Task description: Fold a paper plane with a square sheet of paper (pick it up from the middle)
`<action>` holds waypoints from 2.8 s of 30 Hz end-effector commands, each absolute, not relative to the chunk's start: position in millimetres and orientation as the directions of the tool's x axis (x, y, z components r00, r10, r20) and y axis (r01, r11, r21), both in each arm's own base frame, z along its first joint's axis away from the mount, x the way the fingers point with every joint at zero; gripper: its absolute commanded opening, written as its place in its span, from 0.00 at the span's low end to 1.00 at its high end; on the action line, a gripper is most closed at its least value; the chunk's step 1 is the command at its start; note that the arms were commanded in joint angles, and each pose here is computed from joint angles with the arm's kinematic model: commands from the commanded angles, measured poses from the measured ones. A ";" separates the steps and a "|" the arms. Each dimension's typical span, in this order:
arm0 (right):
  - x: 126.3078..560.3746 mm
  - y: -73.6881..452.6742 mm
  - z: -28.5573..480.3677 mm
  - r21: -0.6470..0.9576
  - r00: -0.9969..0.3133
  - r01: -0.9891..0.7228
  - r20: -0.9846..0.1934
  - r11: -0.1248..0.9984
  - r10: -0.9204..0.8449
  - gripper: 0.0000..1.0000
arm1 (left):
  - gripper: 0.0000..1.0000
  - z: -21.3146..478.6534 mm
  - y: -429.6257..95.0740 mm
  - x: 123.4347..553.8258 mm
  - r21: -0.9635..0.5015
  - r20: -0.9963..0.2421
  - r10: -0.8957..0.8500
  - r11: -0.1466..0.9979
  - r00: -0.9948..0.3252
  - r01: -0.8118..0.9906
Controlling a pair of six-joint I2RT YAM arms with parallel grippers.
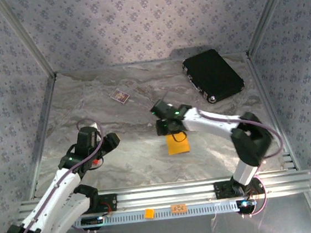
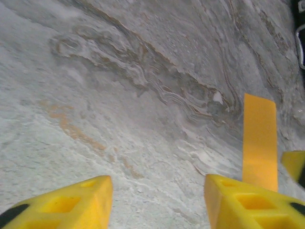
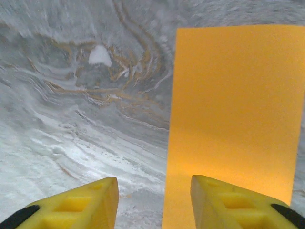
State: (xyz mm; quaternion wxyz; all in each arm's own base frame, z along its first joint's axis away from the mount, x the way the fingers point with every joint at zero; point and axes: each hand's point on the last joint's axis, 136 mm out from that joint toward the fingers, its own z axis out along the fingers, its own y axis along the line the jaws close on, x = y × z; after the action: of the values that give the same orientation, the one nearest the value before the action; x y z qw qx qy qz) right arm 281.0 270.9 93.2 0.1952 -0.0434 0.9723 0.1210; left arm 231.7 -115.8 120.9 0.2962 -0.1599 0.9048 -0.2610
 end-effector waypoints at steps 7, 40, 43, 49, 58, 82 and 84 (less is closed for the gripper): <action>273.1 223.0 83.0 0.582 -0.917 0.054 -0.293 0.811 0.271 0.24 | 0.44 126.8 -169.8 243.2 -0.651 -0.401 -0.354 0.759 -0.845 -0.010; 273.5 209.4 64.4 0.752 -0.930 0.083 -0.176 0.654 0.321 0.10 | 0.46 99.5 -277.5 252.5 -0.669 -0.283 -0.181 0.741 -0.942 0.059; 273.7 210.8 62.1 0.754 -0.933 0.083 -0.171 0.651 0.317 0.10 | 0.46 96.5 -284.9 252.2 -0.681 -0.270 -0.179 0.730 -0.946 0.056; 274.0 211.1 54.9 0.752 -0.939 0.092 -0.153 0.653 0.309 0.08 | 0.46 86.4 -291.6 248.9 -0.684 -0.240 -0.167 0.728 -0.956 0.045; 265.9 189.7 29.4 0.724 -0.940 0.159 -0.097 0.672 0.327 0.08 | 0.46 83.6 -301.6 250.3 -0.702 -0.227 -0.155 0.711 -0.961 0.051; 243.5 180.6 -3.1 0.681 -0.932 0.273 0.012 0.679 0.363 0.09 | 0.39 45.2 -347.5 245.8 -0.744 -0.092 -0.100 0.668 -0.991 0.002; 242.5 180.0 -4.7 0.680 -0.931 0.277 0.015 0.679 0.364 0.09 | 0.38 41.8 -350.5 245.0 -0.745 -0.080 -0.096 0.667 -0.992 -0.005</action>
State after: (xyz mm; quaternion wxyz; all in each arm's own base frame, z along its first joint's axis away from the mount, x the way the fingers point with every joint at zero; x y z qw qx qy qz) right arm 262.9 189.5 17.7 0.0980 0.1496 0.9028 0.3911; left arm 242.6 -335.5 32.5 0.0607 -0.0331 0.9212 -0.3830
